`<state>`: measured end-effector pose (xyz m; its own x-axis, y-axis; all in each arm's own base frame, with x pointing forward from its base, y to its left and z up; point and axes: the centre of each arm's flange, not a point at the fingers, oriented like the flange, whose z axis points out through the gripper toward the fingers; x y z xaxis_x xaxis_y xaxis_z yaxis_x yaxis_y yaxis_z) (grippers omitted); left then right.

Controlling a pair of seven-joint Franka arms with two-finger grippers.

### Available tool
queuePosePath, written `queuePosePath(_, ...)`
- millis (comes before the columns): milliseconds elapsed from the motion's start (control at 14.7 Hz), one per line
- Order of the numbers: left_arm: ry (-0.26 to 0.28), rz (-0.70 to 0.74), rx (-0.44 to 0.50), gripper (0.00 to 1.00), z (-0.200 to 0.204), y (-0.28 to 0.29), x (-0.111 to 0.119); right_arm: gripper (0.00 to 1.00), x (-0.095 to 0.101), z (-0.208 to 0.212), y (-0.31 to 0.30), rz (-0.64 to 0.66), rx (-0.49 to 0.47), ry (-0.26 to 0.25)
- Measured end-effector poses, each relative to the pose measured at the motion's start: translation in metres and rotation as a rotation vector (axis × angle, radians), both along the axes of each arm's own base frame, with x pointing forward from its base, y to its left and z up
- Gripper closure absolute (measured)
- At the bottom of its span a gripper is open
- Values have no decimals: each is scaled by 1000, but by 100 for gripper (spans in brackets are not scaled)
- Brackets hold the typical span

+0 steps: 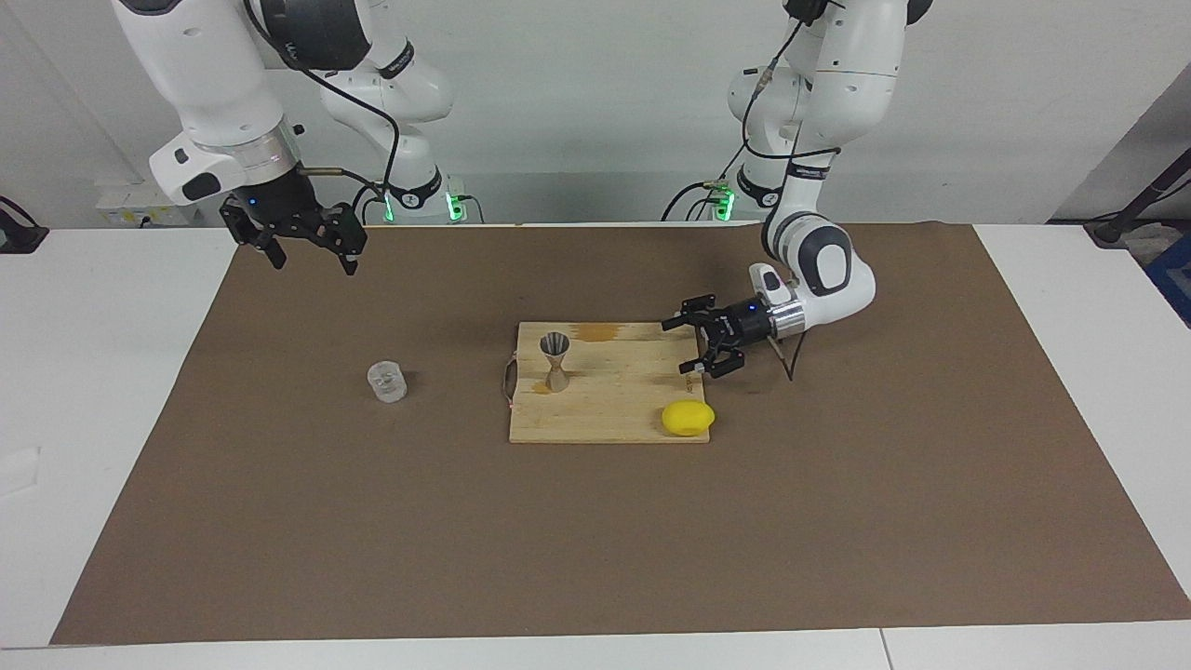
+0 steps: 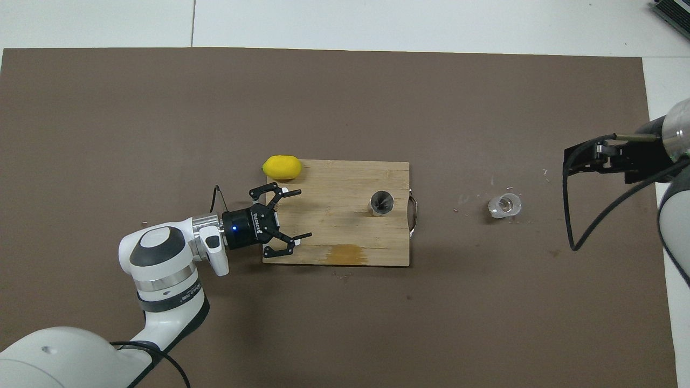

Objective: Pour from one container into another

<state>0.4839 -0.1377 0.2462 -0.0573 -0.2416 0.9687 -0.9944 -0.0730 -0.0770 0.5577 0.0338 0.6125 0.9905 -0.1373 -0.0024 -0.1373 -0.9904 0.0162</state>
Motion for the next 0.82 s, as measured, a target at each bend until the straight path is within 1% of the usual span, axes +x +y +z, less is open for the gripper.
queuePosePath(273, 10, -121, 89, 0, 27, 103, 22, 0, 0, 0, 1, 2, 0, 0)
queuePosePath(477, 45, -190, 189, 0, 60, 181, 36, 0, 0, 0, 1, 2, 0, -1)
queuePosePath(614, 70, -241, 286, 0, 89, 227, 51, 0, 0, 0, 1, -3, 0, -3)
queuePosePath(818, 79, -286, 477, 0, 135, 292, 82, 0, 0, 0, 1, -66, 0, -4)
